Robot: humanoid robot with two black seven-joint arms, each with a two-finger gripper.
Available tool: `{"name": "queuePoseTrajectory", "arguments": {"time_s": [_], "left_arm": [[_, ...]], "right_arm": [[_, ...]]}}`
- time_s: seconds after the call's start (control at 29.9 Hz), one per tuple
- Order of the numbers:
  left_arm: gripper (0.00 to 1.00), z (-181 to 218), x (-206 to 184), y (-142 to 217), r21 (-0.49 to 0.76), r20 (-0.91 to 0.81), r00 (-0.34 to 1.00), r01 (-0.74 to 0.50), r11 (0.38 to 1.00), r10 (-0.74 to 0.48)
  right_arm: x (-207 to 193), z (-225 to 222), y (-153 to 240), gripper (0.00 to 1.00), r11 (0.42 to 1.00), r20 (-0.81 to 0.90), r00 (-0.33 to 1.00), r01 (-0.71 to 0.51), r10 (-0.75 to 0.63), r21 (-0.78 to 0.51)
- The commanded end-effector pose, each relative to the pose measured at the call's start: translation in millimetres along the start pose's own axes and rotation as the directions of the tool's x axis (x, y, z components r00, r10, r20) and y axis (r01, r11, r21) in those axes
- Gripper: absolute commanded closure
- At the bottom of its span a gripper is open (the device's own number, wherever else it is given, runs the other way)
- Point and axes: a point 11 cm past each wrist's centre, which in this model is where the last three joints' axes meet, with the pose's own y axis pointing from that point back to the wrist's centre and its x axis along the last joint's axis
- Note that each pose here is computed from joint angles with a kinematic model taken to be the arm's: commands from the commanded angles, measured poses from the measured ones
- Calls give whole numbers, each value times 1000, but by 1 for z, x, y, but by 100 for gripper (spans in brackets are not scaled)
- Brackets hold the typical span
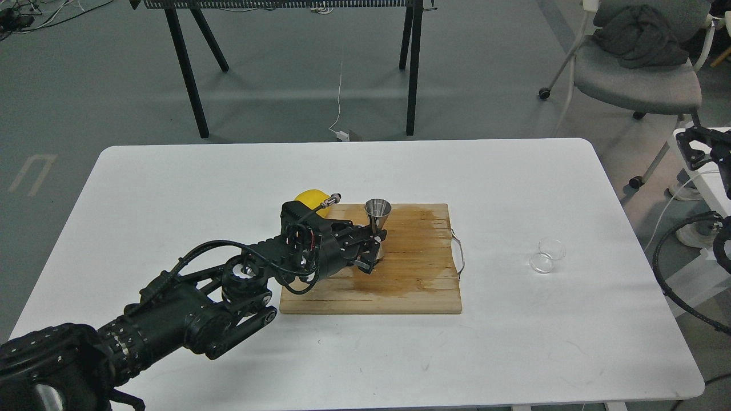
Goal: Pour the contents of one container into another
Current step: 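Lift the jigger and carry it onto the wooden board, then set the jigger upright on the board beside the lemon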
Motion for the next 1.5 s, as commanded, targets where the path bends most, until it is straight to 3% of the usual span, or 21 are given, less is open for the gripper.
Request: {"name": "queuePoseTrajectory", "arguments": {"time_s": [0.0, 0.43, 0.67, 1.47], "left_arm": [[93, -4, -1, 2, 9, 5, 1000, 6, 1000, -6], [86, -13, -10, 2, 51, -3, 1000, 29, 998, -29], [68, -9, -8, 0, 46, -6, 1000, 22, 999, -22], [43, 7, -3, -1, -3, -5, 1000, 1, 1000, -1]], "right_arm": [[0, 1, 0, 0, 1000, 2, 1000, 1, -1, -1], [0, 1, 0, 0, 1000, 1, 1000, 0, 0, -2], [0, 3, 0, 0, 1000, 5, 1000, 0, 0, -4], [1, 1, 0, 0, 1000, 0, 1000, -1, 1, -3]]}}
